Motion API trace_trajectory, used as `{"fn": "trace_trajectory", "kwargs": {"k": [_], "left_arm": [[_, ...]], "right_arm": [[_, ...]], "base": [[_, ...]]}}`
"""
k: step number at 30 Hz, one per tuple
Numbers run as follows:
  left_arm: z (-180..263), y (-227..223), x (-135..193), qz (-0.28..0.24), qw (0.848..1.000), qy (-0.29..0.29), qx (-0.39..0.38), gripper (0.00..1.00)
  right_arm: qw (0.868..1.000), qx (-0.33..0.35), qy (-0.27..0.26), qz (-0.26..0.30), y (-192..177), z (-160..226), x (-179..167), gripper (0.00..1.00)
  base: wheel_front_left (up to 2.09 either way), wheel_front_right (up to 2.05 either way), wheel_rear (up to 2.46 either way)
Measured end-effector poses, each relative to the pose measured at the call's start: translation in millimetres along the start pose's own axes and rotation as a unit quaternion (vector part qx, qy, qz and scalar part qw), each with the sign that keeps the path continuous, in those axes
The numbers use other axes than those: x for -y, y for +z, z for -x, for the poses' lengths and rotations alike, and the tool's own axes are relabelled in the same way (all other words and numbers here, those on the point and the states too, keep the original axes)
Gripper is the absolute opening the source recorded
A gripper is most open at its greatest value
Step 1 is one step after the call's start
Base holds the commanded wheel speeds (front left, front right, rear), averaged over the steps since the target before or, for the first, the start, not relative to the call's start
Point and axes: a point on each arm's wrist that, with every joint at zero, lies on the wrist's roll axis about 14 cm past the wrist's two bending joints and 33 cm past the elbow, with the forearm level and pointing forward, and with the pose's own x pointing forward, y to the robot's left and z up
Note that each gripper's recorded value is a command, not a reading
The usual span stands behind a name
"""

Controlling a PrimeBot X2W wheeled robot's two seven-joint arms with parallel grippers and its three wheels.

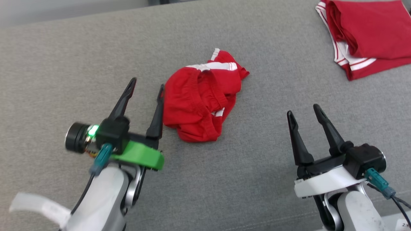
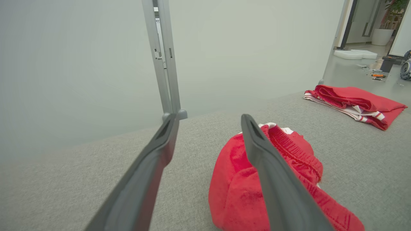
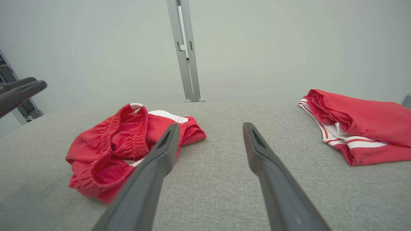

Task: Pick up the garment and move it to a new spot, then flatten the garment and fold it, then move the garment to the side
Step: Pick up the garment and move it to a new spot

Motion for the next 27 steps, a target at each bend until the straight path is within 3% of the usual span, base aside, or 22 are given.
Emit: {"fn": "trace_trajectory", "kwargs": {"k": [7,12,18,27], "left_arm": [[75.6,39.3,-38.6,-0.005,0.991,0.125,0.05,1.0],[120.3,46.5,-43.9,-0.026,0.983,0.173,0.054,1.0],[160.2,35.4,-40.7,-0.024,0.979,0.201,0.034,1.0],[179.9,25.7,-30.6,-0.011,0.98,0.2,0.02,1.0]], "right_arm": [[1.0,0.015,0.021,-0.008,13.4,14.4,-19.9,1.0],[0.999,0.022,0.032,-0.009,19.9,26.3,-30.9,1.0],[0.999,0.027,0.046,-0.006,24.1,38.6,-42.6,1.0],[0.999,0.027,0.046,-0.007,24.8,49.7,-45.2,1.0]], "base": [[0.0,0.0,0.0],[0.0,0.0,0.0],[0.0,0.0,0.0],[0.0,0.0,0.0]]}}
